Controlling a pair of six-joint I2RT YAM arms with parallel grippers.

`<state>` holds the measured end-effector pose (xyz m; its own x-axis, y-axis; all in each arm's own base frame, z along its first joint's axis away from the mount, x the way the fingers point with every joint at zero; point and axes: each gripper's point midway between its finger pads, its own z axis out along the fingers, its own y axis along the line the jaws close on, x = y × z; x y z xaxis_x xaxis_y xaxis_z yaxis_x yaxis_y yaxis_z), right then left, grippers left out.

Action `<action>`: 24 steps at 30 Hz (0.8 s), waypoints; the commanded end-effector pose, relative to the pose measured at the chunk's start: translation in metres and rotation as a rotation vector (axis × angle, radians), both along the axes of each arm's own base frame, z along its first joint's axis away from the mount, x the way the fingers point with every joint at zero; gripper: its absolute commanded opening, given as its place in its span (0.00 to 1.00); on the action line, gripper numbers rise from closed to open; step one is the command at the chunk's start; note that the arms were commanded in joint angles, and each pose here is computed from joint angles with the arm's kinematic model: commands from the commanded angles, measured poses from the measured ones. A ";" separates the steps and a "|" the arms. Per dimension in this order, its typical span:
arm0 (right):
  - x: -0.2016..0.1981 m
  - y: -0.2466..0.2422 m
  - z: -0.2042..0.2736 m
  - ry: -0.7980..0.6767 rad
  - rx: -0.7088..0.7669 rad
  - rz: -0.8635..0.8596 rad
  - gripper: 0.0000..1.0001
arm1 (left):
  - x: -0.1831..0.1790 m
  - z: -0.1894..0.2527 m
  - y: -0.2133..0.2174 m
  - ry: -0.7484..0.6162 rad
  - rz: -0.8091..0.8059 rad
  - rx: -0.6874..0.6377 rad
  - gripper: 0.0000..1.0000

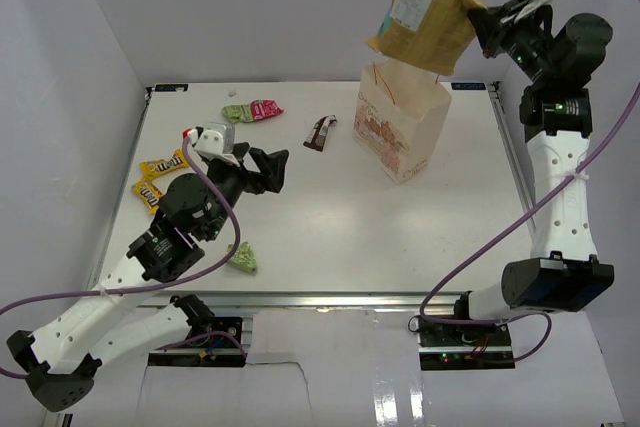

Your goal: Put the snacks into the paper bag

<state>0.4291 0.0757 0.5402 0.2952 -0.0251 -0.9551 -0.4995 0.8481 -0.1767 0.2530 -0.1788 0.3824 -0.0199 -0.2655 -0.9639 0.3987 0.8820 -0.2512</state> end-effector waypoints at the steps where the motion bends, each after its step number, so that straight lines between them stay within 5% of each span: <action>1: -0.023 -0.003 -0.001 -0.081 -0.029 -0.010 0.08 | 0.001 -0.014 -0.005 0.038 -0.010 -0.006 0.98; 24: -0.004 -0.033 -0.084 0.117 0.050 -0.148 0.08 | 0.010 -0.074 -0.015 0.194 0.016 -0.031 0.98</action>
